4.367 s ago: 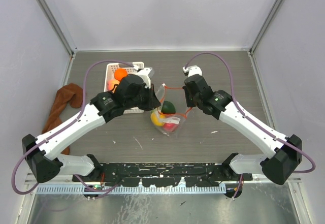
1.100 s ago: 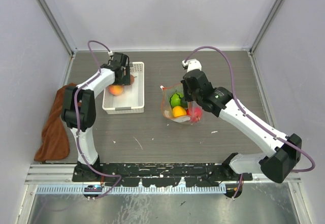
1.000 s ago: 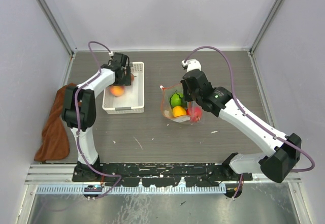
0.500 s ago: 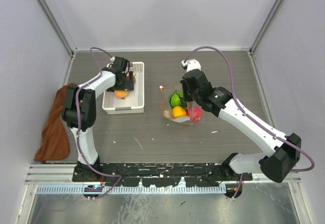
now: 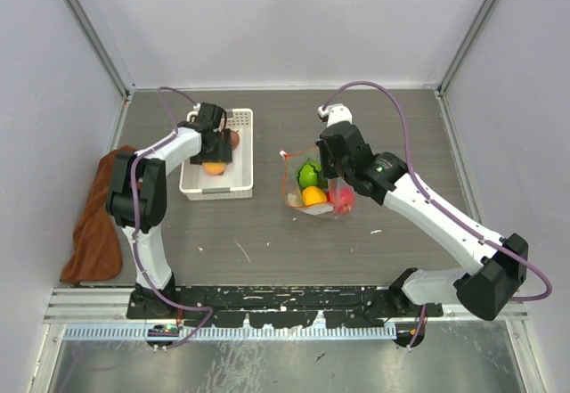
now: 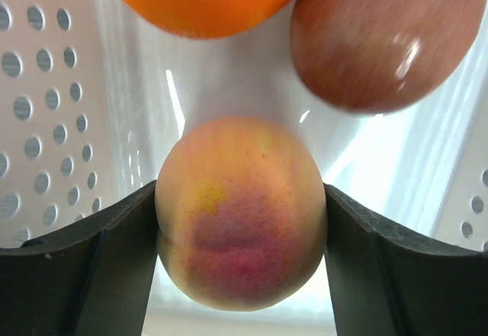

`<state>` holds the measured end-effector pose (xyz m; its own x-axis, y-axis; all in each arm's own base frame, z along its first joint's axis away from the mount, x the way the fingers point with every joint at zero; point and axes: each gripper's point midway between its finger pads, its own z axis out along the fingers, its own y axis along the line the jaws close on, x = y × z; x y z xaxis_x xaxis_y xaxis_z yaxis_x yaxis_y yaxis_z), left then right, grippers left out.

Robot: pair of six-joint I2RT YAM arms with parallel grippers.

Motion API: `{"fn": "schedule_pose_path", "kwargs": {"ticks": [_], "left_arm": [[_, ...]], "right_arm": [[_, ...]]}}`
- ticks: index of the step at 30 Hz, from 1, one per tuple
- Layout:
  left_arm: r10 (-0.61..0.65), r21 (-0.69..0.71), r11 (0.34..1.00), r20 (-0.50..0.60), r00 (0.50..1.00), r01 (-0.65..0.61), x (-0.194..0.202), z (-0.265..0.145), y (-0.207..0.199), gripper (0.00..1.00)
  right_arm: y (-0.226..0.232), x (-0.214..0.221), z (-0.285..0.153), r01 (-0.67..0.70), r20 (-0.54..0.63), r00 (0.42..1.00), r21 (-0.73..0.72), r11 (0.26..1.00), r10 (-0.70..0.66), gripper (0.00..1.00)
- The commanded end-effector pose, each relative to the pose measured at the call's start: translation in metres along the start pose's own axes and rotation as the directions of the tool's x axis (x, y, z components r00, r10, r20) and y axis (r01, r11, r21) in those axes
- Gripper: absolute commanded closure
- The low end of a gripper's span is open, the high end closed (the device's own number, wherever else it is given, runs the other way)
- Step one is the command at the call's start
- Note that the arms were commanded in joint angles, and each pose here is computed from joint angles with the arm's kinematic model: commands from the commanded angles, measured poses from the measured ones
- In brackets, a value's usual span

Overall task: Place the food in the zip-top bag and seal the zipper
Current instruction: Pick up the fake fruit from the bin, then place the fake fruit in the zipper food storage bag.

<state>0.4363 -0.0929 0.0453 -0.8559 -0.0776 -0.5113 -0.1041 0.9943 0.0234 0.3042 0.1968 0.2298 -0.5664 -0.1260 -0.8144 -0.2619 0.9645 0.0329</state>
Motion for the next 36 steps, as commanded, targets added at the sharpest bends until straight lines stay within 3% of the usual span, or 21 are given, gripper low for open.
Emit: {"fn": "schedule_pose_path", "kwargs": {"ticks": [1, 13, 23, 28, 36], "left_arm": [[-0.043, 0.066, 0.997, 0.087, 0.995, 0.037, -0.018, -0.034, -0.004, 0.35], [-0.099, 0.275, 0.961, 0.224, 0.969, 0.035, -0.021, -0.119, -0.031, 0.39], [-0.103, 0.458, 0.884, 0.383, 0.918, -0.092, -0.015, -0.208, -0.069, 0.4], [-0.127, 0.553, 0.818, 0.446, 0.886, -0.161, -0.009, -0.247, -0.08, 0.41], [-0.123, 0.68, 0.645, 0.543, 0.831, -0.349, 0.009, -0.299, -0.128, 0.42]], "right_arm": [[0.003, -0.017, -0.001, -0.022, 0.055, 0.998, -0.018, 1.0, 0.023, 0.94], [0.005, -0.018, -0.006, -0.048, 0.06, 0.997, -0.035, 0.998, 0.05, 0.94], [0.003, -0.019, -0.014, -0.072, 0.078, 0.994, -0.038, 0.997, 0.075, 0.94], [0.004, -0.014, -0.015, -0.092, 0.057, 0.994, -0.045, 0.995, 0.094, 0.94], [0.003, -0.007, -0.015, -0.1, 0.041, 0.994, -0.041, 0.994, 0.101, 0.94]]}}
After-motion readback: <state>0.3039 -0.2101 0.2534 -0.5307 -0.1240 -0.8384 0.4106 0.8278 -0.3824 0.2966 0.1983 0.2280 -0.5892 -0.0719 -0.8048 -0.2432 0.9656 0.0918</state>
